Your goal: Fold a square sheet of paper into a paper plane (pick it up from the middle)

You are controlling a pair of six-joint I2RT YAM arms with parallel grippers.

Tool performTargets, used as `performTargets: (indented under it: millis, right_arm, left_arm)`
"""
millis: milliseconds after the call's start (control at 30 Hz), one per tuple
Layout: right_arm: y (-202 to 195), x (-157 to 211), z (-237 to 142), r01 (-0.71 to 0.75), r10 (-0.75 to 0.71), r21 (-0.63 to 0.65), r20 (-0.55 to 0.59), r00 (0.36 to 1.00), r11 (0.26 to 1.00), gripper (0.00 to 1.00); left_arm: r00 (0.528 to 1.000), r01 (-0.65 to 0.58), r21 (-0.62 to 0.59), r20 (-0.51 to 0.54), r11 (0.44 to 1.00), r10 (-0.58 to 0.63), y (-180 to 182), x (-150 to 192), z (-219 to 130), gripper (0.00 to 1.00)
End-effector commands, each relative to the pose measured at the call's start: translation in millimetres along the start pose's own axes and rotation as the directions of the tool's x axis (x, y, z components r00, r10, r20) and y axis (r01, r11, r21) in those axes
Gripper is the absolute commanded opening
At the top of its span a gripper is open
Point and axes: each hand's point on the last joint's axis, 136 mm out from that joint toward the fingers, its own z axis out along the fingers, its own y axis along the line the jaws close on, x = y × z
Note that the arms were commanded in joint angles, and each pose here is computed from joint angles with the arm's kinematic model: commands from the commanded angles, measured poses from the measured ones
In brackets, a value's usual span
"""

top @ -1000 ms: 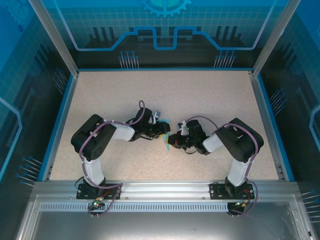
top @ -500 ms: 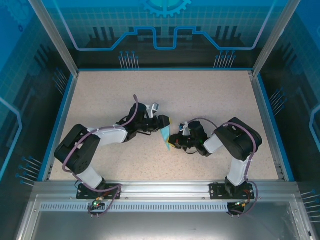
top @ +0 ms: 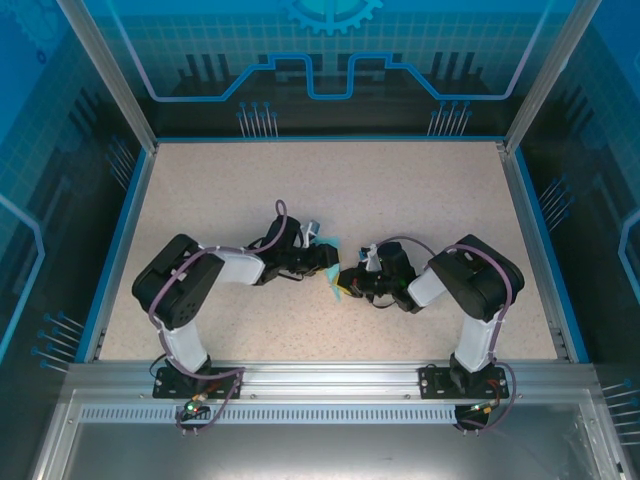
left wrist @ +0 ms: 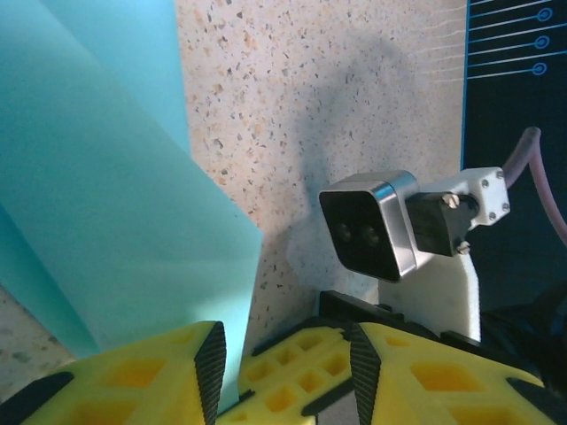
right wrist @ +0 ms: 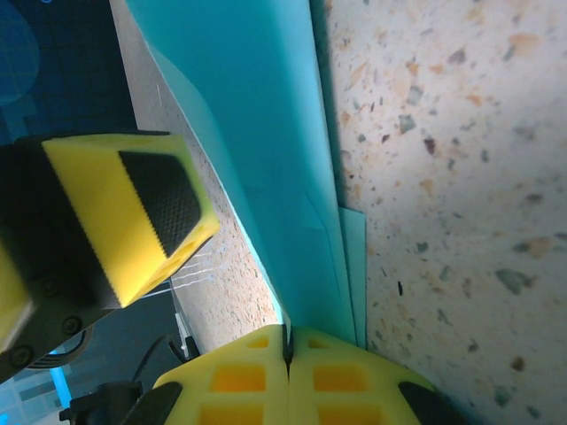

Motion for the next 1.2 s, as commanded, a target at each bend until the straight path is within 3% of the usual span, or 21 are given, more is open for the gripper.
performTargets:
  millis: [0,367,900,1167]
  right_arm:
    - [-27.3,5.7,-2.1,-0.071,0.073,0.072,-0.016,0.997,0.995,0.03]
    - [-27.8,6.2,-6.6,-0.047,0.049,0.130,-0.015,0.999,0.990,0.09]
    - [-14.5,16.3,-8.3,0.066,-0.049,0.224,-0.080,0.996,0.972,0.14]
    - [-36.4,21.3,-13.9,0.071,-0.042,0.373,-0.086,0.995,0.925,0.08]
  left_arm:
    - [0.999,-0.036,0.003,-0.002,0.999,0.036,-1.5,-7.3,8.7,0.44]
    - [0.998,0.052,-0.153,-0.038,0.987,-0.059,46.5,8.2,17.0,0.37]
    - [0.996,0.039,-0.142,-0.072,0.989,-0.049,44.6,11.9,19.9,0.37]
    - [0.996,0.039,-0.142,-0.079,0.989,-0.051,44.2,13.3,19.9,0.37]
